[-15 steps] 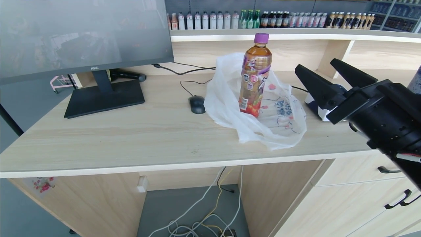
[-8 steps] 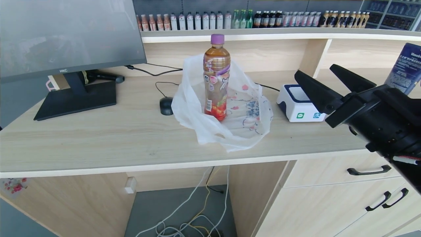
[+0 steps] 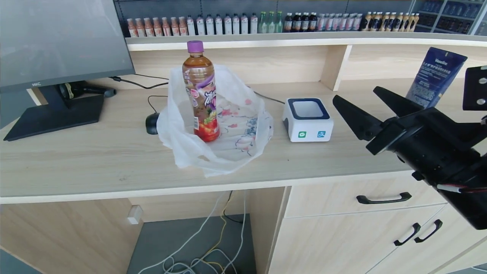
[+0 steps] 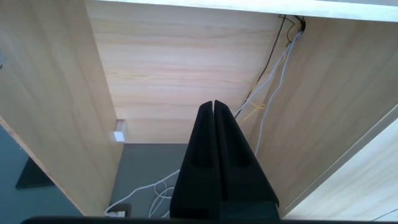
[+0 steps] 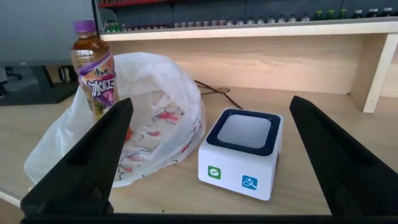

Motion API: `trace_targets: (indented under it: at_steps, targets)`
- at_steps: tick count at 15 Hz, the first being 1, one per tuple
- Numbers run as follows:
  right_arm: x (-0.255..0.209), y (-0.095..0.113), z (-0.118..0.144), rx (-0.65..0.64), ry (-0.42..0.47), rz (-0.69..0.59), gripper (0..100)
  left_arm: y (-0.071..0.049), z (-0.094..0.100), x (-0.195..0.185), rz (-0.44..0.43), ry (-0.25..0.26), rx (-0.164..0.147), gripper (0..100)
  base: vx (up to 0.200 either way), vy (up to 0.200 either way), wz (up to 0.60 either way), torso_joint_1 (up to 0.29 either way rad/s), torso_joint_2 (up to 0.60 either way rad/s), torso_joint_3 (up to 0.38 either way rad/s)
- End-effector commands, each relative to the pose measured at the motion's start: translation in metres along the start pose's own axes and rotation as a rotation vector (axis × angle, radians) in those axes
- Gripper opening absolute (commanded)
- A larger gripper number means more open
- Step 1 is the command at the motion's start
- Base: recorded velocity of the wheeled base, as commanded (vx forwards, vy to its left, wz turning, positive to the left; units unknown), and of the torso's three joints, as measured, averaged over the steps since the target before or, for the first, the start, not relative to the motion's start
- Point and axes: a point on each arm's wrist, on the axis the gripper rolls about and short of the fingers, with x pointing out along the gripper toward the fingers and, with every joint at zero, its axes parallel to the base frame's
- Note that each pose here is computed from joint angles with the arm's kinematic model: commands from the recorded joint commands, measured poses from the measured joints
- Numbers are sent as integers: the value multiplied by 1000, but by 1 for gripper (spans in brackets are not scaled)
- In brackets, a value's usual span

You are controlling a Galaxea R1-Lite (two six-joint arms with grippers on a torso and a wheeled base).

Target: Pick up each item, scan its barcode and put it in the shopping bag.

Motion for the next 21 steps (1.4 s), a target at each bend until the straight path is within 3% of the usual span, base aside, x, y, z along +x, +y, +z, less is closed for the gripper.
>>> trace_targets:
  at_steps: [1, 12, 21]
  targets:
    - [3, 0, -5, -1, 14, 0, 100, 0, 0, 0, 0, -1, 0, 0, 0, -200, 0, 2, 2, -2]
    - [4, 1, -10, -5, 32, 2, 100, 0, 0, 0, 0, -1, 0, 0, 0, -200, 0, 3, 2, 3]
    - [2, -11, -13, -42, 52, -49, 100, 0, 0, 0, 0, -2, 9, 0, 0, 0, 0, 0, 0, 0]
